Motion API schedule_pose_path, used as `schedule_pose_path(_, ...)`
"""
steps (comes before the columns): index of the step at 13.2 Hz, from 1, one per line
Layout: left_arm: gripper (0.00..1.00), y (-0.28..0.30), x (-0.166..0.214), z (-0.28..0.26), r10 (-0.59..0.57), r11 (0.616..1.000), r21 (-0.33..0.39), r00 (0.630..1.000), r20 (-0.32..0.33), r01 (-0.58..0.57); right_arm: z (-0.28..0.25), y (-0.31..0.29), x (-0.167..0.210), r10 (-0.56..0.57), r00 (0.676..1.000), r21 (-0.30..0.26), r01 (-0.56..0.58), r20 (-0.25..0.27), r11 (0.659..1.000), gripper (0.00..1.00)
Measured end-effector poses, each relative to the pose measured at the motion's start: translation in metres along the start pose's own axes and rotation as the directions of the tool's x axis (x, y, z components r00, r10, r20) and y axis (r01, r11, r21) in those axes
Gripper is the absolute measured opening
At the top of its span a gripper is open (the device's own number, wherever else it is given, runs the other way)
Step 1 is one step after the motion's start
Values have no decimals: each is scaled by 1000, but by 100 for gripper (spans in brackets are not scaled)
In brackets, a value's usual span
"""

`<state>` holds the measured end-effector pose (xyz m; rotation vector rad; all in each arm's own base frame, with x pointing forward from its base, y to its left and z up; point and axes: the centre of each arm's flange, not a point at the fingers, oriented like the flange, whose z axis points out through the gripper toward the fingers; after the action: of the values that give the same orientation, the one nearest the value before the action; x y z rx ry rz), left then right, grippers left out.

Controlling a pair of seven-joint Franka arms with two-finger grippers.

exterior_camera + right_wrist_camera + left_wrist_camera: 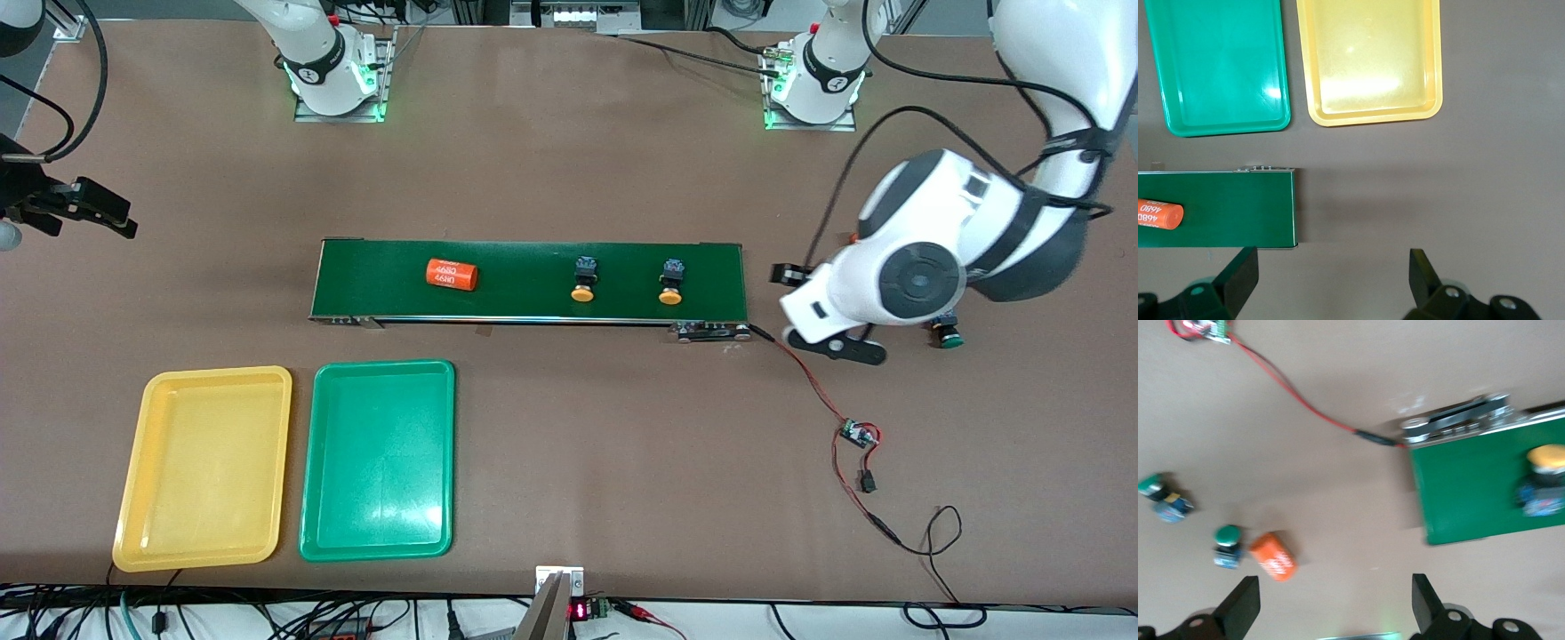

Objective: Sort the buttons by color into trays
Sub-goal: 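Grasp the second orange cylinder with the left gripper while the right gripper reaches out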

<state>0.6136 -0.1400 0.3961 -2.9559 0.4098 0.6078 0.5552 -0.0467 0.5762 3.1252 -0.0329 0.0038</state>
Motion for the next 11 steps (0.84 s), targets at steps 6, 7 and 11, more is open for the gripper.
schedule_pose_path(6,100,-107,-13,74,62,998,-18,998,1,-62,13,3,3,6,999,0,-6,34,1000,100)
schedule_pose_path(7,100,-116,-21,89,44,999,1,999,-24,-44,13,4,3,9,999,1,-9,37,1000,100)
schedule_pose_path(11,100,-131,-75,155,-50,999,-8,997,-66,50,14,4,3,12,999,1,-12,38,1000,100)
